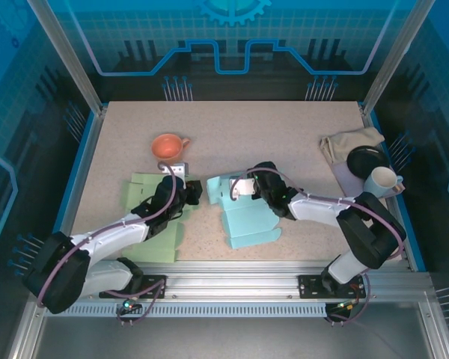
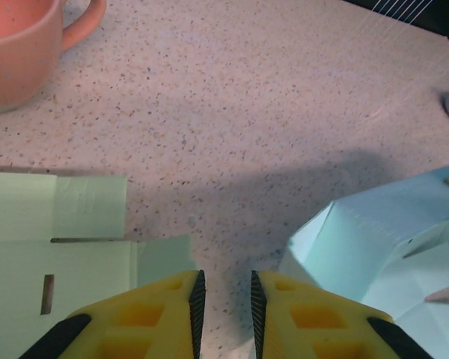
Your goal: Fold the paper box
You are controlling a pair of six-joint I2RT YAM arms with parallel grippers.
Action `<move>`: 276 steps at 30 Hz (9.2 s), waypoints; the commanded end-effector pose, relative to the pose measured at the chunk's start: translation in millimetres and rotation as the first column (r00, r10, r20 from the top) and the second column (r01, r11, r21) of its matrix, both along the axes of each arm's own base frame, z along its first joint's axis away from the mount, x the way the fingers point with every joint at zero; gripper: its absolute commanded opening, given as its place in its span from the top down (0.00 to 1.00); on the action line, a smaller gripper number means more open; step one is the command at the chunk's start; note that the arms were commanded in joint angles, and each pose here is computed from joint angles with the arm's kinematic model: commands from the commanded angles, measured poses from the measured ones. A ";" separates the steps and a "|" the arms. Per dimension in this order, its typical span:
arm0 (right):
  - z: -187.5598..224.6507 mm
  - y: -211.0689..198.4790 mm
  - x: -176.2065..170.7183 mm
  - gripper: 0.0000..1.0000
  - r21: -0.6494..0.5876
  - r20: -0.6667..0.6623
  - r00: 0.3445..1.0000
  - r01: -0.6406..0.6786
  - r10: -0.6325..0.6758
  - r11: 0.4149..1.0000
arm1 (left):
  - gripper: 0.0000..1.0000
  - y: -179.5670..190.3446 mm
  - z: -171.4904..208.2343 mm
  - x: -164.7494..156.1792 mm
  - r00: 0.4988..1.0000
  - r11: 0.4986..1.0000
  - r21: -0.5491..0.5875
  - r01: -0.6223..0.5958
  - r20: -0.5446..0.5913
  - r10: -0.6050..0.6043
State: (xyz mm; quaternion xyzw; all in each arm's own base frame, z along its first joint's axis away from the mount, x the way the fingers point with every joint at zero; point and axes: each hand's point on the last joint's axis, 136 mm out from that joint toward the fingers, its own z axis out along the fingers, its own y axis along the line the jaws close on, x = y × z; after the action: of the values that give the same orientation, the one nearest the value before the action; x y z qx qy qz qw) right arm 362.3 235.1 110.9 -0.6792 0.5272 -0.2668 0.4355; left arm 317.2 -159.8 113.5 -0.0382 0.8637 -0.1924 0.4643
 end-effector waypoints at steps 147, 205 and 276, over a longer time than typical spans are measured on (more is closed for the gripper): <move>-10.9 -0.7 7.7 1.00 -0.001 0.116 0.993 -0.022 0.022 1.000 | 0.47 -76.9 -35.4 14.6 0.942 0.942 -0.021 0.334 0.019 -0.334; 21.1 -3.7 -18.9 0.70 0.296 0.028 1.000 -0.015 0.007 0.955 | 1.00 -40.4 -74.1 61.1 0.992 0.926 0.367 -0.088 0.118 0.047; -29.2 -90.7 -82.9 0.53 0.376 -0.823 0.408 0.913 -0.394 0.161 | 0.76 -122.2 -48.4 6.9 0.875 0.891 0.250 0.379 0.216 -0.433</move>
State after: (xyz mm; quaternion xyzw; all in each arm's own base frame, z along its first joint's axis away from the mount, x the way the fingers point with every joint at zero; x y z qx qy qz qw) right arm 297.2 156.4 113.2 -0.1050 0.9088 0.0707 0.3976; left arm 328.6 -276.2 42.5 0.2265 0.8130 -0.1667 0.5097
